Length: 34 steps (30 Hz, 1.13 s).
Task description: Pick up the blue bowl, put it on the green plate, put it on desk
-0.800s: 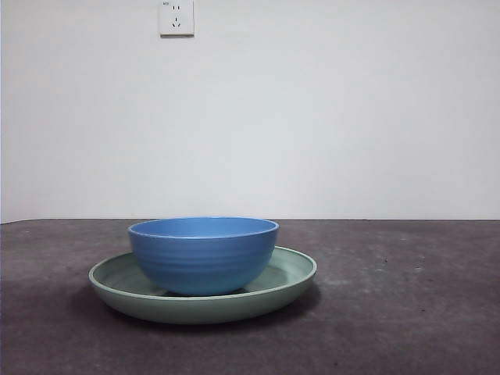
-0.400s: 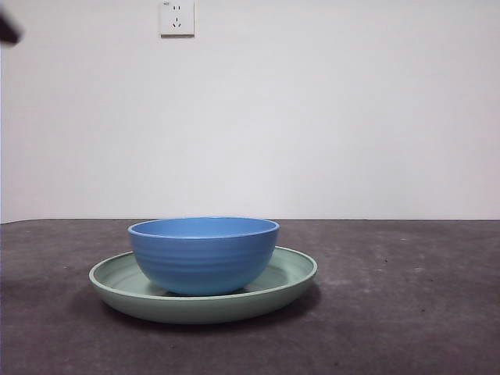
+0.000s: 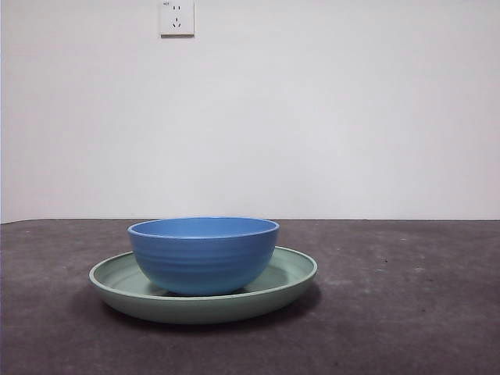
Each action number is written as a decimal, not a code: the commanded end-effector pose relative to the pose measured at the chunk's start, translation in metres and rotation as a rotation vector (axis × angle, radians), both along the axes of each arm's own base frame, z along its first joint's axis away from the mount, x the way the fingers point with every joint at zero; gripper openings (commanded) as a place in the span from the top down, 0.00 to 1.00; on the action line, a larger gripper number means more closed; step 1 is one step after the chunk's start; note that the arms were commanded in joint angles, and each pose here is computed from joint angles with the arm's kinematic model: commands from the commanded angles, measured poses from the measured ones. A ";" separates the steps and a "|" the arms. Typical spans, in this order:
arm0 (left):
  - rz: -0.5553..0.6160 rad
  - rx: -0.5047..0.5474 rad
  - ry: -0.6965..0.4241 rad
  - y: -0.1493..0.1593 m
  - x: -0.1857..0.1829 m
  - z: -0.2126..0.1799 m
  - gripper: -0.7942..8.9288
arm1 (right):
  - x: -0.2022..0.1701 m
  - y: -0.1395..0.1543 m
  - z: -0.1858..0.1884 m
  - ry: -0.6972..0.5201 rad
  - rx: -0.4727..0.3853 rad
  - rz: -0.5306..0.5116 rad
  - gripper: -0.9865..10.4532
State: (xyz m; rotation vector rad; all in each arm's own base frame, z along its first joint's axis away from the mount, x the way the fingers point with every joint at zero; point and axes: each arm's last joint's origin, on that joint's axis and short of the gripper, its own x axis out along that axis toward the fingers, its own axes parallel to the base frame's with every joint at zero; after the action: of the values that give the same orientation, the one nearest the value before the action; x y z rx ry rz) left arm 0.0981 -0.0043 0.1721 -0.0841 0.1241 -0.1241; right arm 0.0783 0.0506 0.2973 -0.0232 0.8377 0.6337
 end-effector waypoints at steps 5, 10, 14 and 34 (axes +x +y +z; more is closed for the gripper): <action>0.027 -0.041 -0.003 0.001 -0.003 -0.010 0.91 | 0.001 0.001 0.002 -0.013 0.004 0.010 0.88; 0.026 -0.040 0.038 0.001 -0.002 -0.020 0.91 | 0.001 0.001 0.002 -0.013 0.004 0.010 0.88; 0.015 -0.034 0.060 -0.001 -0.003 -0.022 0.91 | 0.001 0.001 0.002 -0.013 0.004 0.010 0.88; 0.012 -0.023 0.059 -0.001 -0.003 -0.022 0.91 | 0.001 0.001 0.002 -0.013 0.004 0.010 0.88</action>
State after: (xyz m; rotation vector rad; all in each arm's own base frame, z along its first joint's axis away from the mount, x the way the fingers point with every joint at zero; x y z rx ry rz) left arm 0.0947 -0.0051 0.1574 -0.1227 0.1545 -0.1150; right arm 0.0783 0.0505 0.2973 -0.0233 0.8376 0.6334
